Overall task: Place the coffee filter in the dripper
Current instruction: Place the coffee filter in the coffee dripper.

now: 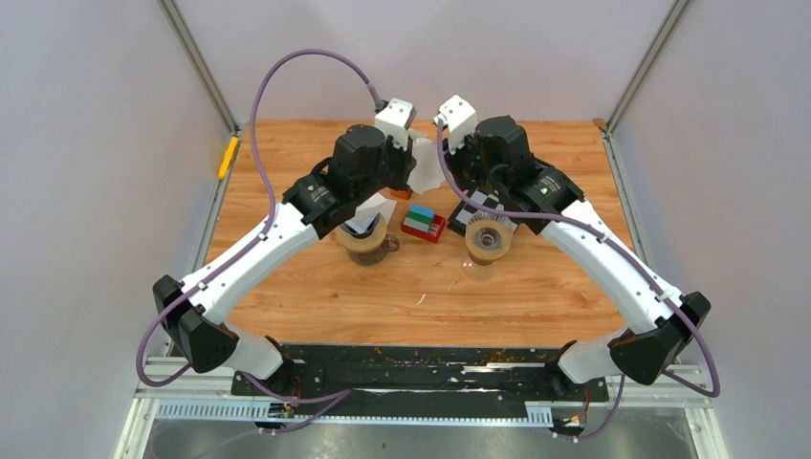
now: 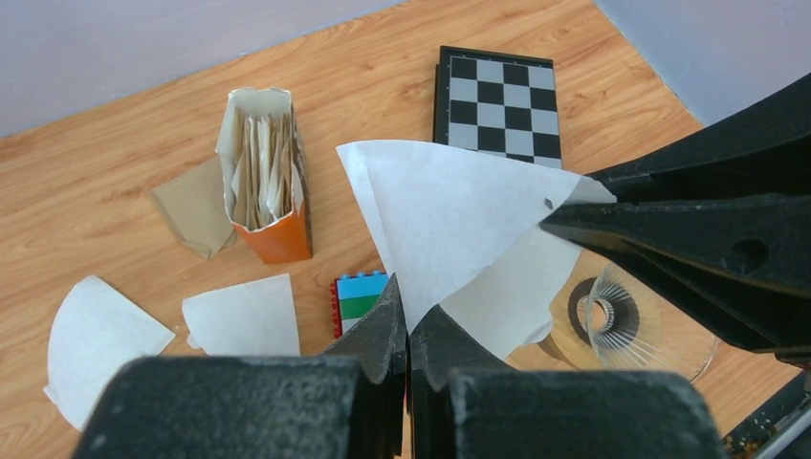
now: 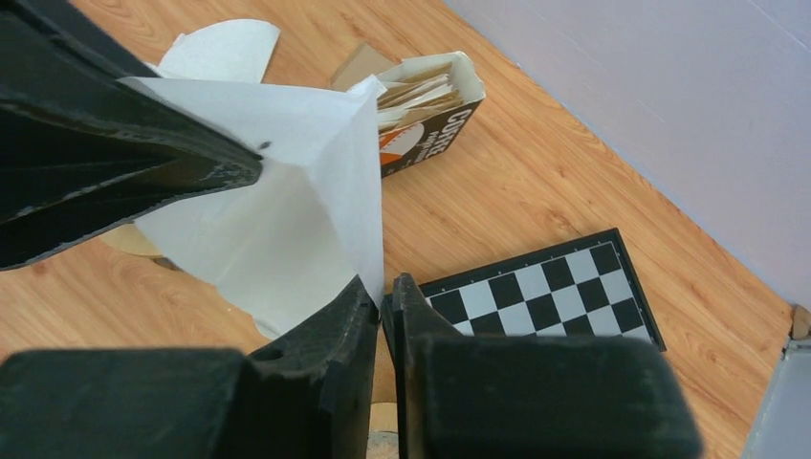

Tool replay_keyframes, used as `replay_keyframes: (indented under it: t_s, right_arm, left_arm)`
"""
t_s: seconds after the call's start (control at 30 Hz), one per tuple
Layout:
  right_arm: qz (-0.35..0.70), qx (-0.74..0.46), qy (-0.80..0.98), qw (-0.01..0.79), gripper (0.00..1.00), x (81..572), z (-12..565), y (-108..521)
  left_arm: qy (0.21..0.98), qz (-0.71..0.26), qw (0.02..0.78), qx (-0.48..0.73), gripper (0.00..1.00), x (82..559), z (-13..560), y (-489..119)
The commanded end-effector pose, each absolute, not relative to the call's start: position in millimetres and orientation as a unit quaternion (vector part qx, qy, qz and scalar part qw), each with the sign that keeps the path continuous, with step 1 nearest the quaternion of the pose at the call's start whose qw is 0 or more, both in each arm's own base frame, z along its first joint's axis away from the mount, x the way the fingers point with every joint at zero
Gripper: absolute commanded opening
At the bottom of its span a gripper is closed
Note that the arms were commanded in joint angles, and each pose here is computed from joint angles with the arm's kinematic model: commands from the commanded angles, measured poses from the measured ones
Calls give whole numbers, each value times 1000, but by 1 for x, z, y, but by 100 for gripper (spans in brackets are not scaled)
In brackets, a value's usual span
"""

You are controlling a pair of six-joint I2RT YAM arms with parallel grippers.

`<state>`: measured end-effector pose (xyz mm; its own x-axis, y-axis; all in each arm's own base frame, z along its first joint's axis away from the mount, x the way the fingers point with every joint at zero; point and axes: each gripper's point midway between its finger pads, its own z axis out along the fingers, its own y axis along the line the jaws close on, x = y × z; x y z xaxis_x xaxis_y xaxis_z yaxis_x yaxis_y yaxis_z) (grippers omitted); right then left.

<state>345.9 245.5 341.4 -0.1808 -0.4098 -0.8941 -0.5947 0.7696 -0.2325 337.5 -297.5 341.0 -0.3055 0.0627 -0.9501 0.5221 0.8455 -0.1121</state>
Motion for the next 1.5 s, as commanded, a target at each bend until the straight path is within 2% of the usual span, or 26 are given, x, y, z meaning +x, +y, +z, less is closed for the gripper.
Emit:
replay_keyframes:
  t_s: [0.0,0.1,0.2,0.3,0.47,0.7,1.0,1.07,1.13,1.27,1.37,1.47]
  right_arm:
    - [137,-325,742,571,18,335,367,256]
    - [147,-323,745,564,27,335,364,260]
    - [162,-328,745,557,29,335,362,267]
    - [161,-327,748,555,23,337,359,268]
    - [157,-318,751,557,0,338,362,264]
    - [135,-298,757,565,0,343,363,253]
    - [137,-305,757,561,0,342,359,255]
    - [134,-310,755,562,13,342,359,254]
    - [137,-318,748,567,29,340,362,254]
    - [130,-338,725,586,47,334,374,250]
    - [142,-363,706,592,52,324,382,252]
    - [148,-373,697,594,53,319,387,253]
  left_arm:
    - [761,-231,577,186,0,333,362,-302]
    - [761,-246,570,187,0,331,362,-307]
    - [761,-257,565,189,0,328,362,-311]
    - [761,-257,565,190,0,328,362,-310]
    - [759,-227,580,190,0,333,361,-300]
    - [751,-160,611,192,6,344,363,-279]
    - [749,-165,609,201,5,344,363,-283]
    - [747,-173,606,213,0,341,364,-286]
    - [745,-185,597,233,0,336,363,-292]
    - [748,-213,558,290,0,320,351,-307]
    - [755,-227,521,327,0,308,337,-314]
    - [762,-238,488,352,0,299,324,-319]
